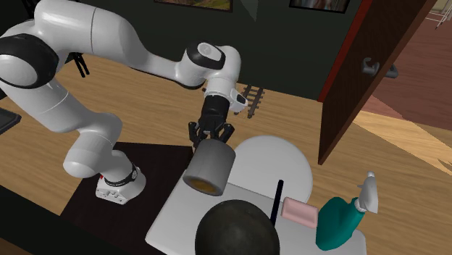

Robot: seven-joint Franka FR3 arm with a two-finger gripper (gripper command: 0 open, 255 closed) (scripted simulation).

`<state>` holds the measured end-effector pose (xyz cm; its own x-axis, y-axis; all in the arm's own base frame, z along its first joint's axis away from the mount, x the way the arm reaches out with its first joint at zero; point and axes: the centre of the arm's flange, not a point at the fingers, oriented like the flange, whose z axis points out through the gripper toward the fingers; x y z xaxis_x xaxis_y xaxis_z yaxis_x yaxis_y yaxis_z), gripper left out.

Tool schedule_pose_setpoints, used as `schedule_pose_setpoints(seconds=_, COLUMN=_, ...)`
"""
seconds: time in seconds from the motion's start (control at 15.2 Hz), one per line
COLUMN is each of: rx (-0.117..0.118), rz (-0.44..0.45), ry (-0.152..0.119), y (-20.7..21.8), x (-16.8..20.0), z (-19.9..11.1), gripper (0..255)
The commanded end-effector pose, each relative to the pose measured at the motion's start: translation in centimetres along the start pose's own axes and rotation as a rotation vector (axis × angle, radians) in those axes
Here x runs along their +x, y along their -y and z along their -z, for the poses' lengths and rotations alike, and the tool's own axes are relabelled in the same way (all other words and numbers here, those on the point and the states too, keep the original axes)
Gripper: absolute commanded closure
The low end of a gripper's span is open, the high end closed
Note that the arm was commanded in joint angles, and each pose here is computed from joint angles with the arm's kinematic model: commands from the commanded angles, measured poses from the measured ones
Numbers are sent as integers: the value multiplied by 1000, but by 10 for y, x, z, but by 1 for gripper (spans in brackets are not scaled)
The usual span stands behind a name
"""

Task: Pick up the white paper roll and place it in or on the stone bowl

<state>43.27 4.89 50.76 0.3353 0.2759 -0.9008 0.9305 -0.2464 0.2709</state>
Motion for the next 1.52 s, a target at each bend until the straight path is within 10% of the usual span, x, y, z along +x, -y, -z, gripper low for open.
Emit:
schedule_pose_setpoints(seconds=0.0, rx=0, rz=0, ry=0, y=-2, x=-11, z=4, gripper=255)
schedule_pose_setpoints(seconds=0.86, rx=0, rz=0, ry=0, y=-20, x=-70, z=26, gripper=255)
schedule_pose_setpoints(seconds=1.45, rx=0, rz=0, ry=0, y=-94, x=-71, z=-66, gripper=255)
